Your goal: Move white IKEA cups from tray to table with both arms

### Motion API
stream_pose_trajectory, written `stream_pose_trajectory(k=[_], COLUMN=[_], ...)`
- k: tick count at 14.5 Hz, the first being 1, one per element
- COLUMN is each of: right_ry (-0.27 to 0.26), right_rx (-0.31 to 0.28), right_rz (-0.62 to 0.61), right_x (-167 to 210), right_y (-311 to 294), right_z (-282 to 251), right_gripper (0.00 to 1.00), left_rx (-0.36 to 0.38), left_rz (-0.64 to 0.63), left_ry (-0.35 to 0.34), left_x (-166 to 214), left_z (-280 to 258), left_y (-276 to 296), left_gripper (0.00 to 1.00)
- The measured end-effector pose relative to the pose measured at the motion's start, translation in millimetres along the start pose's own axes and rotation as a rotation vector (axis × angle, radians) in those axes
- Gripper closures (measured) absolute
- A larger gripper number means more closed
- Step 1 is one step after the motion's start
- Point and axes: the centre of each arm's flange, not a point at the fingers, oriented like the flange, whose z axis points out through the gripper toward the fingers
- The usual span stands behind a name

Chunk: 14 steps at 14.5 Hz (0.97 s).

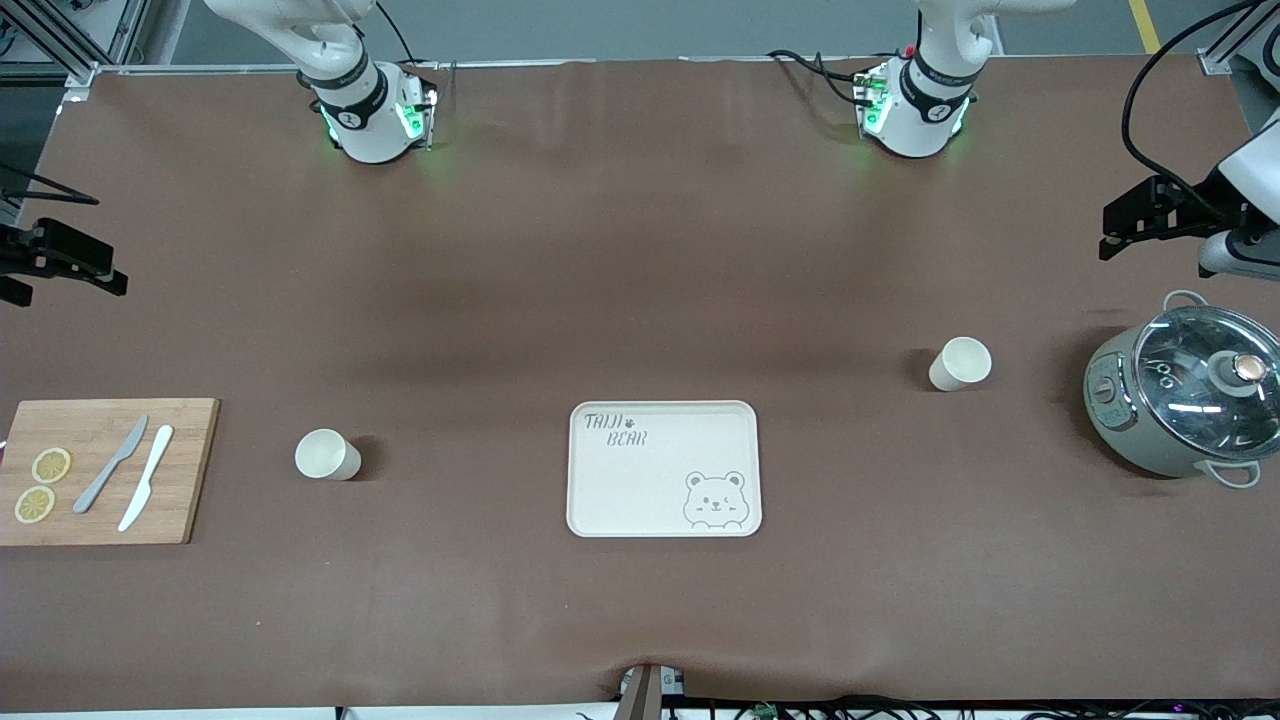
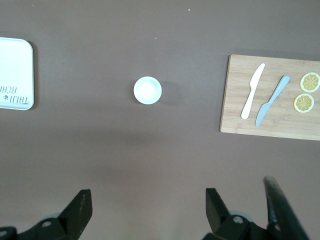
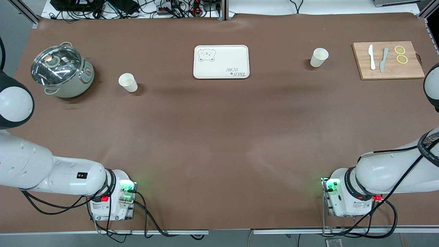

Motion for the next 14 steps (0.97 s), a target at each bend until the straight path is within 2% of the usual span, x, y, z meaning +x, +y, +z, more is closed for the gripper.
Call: stream_pose_trajectory(k=[14], right_ry=[0.002], right_rx=[-0.032], right_rz=[0.014], right_x=[-0.1], right_y=[6.4], right_z=[-0.5], right_gripper=[0.00], left_rx=[0.000], left_rz=[-0.008], left_ry=[0.000], left_x=[0.1], left_z=[0.0], left_y=[0.3], left_gripper=[0.00])
